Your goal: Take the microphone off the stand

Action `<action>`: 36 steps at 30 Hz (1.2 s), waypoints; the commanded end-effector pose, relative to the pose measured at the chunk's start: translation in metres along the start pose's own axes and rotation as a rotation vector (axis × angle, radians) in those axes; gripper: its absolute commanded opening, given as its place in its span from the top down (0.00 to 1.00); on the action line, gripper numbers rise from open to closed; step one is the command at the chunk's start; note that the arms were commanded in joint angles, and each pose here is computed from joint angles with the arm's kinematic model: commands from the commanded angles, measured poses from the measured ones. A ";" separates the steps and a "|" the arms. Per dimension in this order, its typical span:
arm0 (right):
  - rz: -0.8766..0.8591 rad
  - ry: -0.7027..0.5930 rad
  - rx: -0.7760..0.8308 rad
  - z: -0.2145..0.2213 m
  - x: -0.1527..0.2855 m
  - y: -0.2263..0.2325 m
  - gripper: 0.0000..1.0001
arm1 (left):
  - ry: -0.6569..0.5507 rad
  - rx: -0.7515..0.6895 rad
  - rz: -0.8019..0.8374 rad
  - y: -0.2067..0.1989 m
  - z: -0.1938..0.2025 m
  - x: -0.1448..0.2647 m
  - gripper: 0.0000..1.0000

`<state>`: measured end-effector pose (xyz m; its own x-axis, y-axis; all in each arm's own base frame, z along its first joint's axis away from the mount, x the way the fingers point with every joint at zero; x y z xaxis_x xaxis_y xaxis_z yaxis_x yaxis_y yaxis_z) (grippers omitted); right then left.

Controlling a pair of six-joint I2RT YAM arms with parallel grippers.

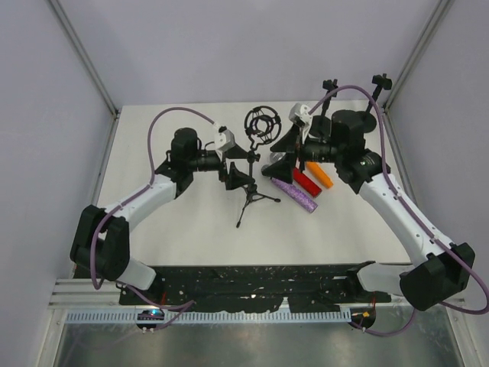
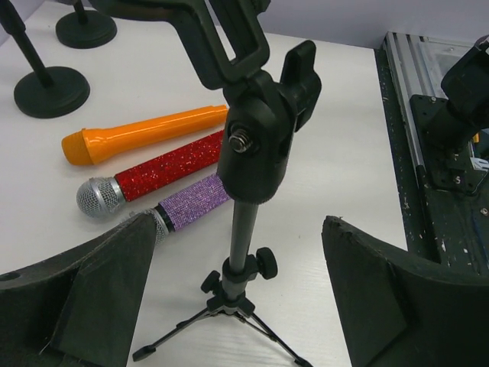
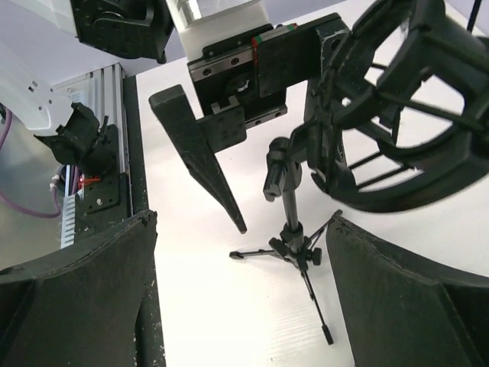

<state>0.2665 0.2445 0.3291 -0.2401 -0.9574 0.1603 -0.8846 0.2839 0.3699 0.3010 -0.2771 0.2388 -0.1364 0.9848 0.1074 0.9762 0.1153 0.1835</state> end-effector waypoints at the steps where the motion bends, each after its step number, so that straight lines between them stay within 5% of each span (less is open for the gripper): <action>1: -0.016 0.000 0.056 0.003 0.021 0.011 0.04 | -0.042 -0.047 0.005 0.012 -0.016 -0.009 0.09; 5: 0.009 0.032 0.025 0.029 0.029 0.000 0.04 | -0.055 -0.033 0.026 0.016 -0.018 -0.014 0.20; 11: 0.019 0.069 -0.020 0.058 0.033 -0.014 0.04 | -0.078 -0.023 0.051 0.013 -0.021 -0.015 0.67; 19: 0.039 0.046 -0.172 0.080 0.016 -0.038 0.05 | -0.110 0.001 -0.063 0.010 -0.030 -0.005 0.98; 36: -0.017 -0.022 -0.420 0.067 -0.046 -0.057 0.08 | -0.040 0.017 -0.688 0.044 -0.017 0.059 1.00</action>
<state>0.2916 0.2475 0.2098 -0.2459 -0.9428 0.2249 -0.6279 0.3318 0.7041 0.3166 -0.2345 0.2393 -0.5876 0.8076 0.0501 0.8027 0.5740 0.1620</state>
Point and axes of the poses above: each gripper's point midway between its finger pads, its own x axis back along the fingers, its own y axis along the line the jaws close on, z = x × y, the point moved 2 cm from there along x, back along the fingers, and after that the axes turned 13 degrees about -x, right-handed, at the moved point
